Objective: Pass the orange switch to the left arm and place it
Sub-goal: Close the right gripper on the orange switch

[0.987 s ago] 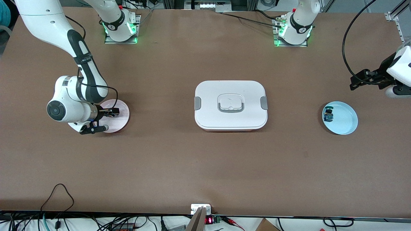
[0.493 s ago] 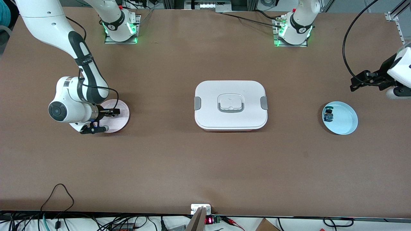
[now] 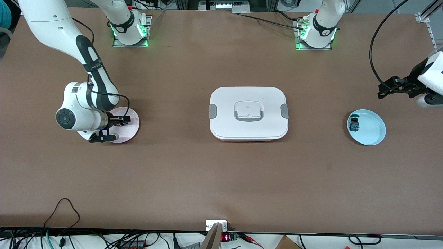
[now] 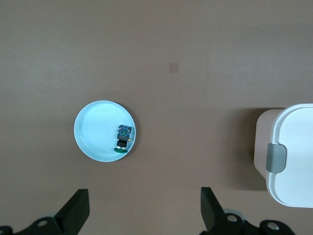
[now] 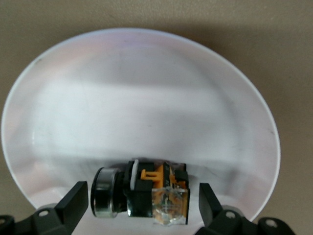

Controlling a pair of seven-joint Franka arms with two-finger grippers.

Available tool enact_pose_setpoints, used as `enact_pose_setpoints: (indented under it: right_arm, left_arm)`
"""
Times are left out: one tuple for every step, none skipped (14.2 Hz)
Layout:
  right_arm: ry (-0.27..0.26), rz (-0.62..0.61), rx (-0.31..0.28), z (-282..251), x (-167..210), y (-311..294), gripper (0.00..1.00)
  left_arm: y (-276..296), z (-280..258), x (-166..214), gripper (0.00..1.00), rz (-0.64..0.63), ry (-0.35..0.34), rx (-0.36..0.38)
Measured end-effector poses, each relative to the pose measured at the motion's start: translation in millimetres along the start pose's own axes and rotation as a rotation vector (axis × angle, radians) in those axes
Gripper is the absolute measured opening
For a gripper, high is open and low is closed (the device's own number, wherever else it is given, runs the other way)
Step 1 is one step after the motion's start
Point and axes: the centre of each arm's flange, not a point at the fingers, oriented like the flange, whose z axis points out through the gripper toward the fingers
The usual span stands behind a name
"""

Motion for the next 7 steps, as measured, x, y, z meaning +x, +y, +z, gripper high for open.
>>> enact_pose_setpoints:
  right_arm:
    - [-0.001, 0.000, 0.000, 2, -1, 0, 0.95]
    - [-0.002, 0.001, 0.000, 2, -1, 0, 0.95]
    - [0.000, 0.002, 0.000, 1, -1, 1, 0.92]
    - [0.006, 0.005, 0.000, -2, -1, 2, 0.78]
    - [0.015, 0.007, 0.000, -6, 0, 2, 0.72]
    - [0.026, 0.006, 0.000, -13, 1, 2, 0.72]
    - [0.035, 0.005, 0.001, -22, 2, 1, 0.72]
  left_arm:
    - [0, 0, 0, 1.00, 0.000, 0.000, 0.000]
    - [0, 0, 0, 1.00, 0.000, 0.000, 0.000]
    - [0, 0, 0, 1.00, 0.000, 0.000, 0.000]
    - [0, 0, 0, 1.00, 0.000, 0.000, 0.000]
    - [0, 0, 0, 1.00, 0.000, 0.000, 0.000]
    - [0, 0, 0, 1.00, 0.000, 0.000, 0.000]
    - [0, 0, 0, 1.00, 0.000, 0.000, 0.000]
